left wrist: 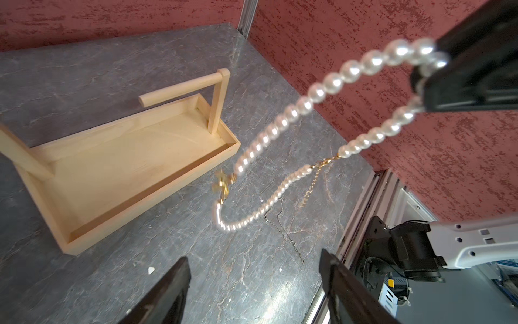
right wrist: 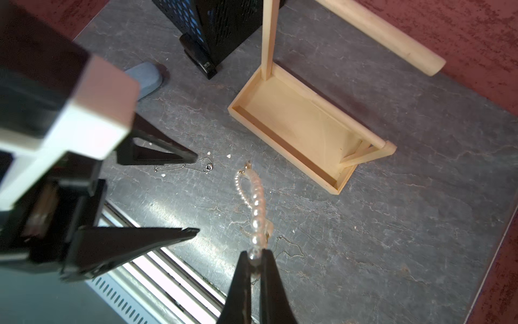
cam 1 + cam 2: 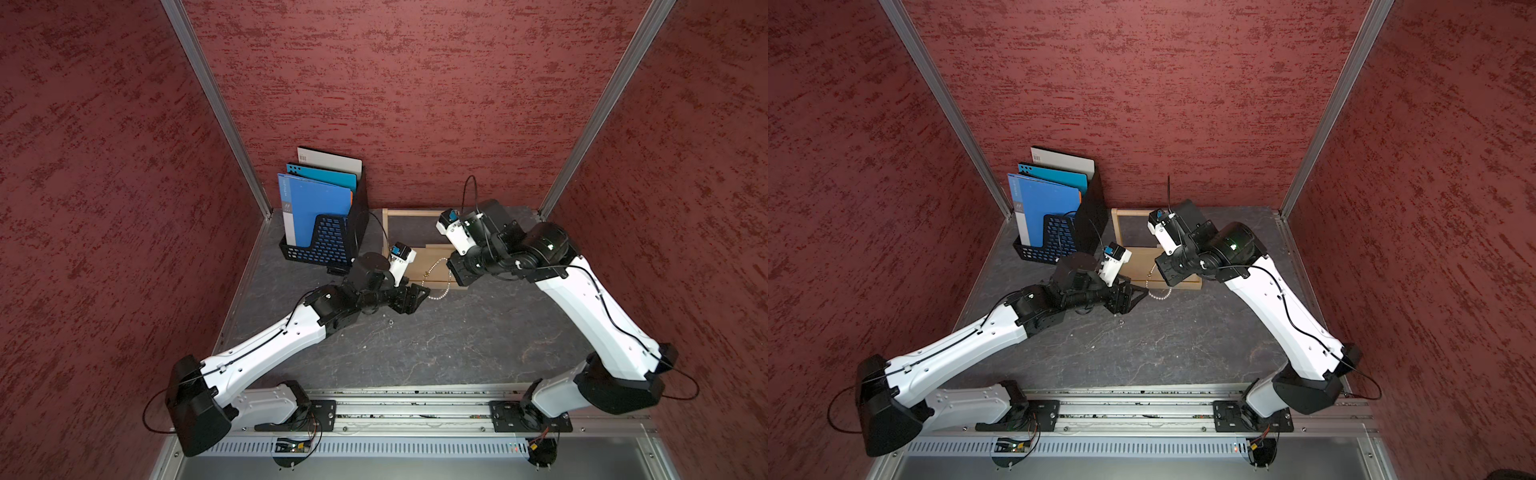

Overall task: Hang the necklace on the jewelry display stand
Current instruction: Pick up the necklace from the center of the board.

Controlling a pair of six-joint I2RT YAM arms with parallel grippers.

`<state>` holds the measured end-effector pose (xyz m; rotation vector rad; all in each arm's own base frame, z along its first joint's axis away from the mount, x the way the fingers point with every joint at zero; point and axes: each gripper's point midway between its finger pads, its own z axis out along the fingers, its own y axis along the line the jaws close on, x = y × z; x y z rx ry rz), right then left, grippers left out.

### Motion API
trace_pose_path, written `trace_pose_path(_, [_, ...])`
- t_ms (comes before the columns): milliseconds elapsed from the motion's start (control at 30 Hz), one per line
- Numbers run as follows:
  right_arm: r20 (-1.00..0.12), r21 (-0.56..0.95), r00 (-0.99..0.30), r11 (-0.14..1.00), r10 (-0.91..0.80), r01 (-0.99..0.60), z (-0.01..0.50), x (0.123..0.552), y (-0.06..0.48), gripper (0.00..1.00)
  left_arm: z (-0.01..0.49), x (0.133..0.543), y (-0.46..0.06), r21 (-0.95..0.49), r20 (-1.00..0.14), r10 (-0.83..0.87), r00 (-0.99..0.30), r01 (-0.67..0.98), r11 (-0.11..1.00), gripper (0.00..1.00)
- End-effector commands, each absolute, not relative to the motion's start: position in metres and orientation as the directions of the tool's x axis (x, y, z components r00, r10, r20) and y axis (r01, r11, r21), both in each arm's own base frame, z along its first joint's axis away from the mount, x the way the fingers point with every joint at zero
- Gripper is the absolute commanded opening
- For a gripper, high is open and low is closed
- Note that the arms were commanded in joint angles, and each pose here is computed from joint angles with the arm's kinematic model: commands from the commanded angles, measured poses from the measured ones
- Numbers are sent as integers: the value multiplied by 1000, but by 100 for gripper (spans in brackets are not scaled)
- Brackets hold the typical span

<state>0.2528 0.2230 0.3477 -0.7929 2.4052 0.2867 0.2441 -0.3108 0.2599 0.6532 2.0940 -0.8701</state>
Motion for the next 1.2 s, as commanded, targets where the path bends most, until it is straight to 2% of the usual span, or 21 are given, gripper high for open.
trace_pose_path(0, [-524,53,-666,760,-531,-648,340,236,224,0,280,248,-324,-375,-838,123,-531,725,578,66])
trace_pose_path(133, [-516,80,-674,754,-529,-652,338,231,226,0,285,249,-334,-401,-837,105,-537,733,549,52])
trace_pose_path(200, [-518,89,-678,755,-522,-650,338,231,227,0,287,252,-337,-403,-839,100,-536,734,547,49])
trace_pose_path(600, [-540,84,-673,763,-506,-641,345,228,221,0,295,271,-361,-439,-841,63,-537,747,500,46])
trace_pose_path(767, [-543,55,-669,774,-508,-631,346,229,215,0,296,276,-371,-451,-840,55,-540,751,483,49])
trace_pose_path(867, [-553,37,-667,785,-500,-619,347,231,211,0,299,277,-375,-464,-837,48,-545,754,465,38])
trace_pose_path(1033, [-573,1,-662,807,-483,-590,348,238,206,0,308,271,-377,-502,-823,40,-566,759,414,4])
trace_pose_path(1067, [-573,-10,-663,814,-481,-581,347,240,204,0,310,269,-376,-509,-820,37,-571,757,410,1])
trace_pose_path(1167, [-581,-46,-664,834,-470,-550,347,248,199,0,313,265,-370,-518,-814,31,-581,748,414,0])
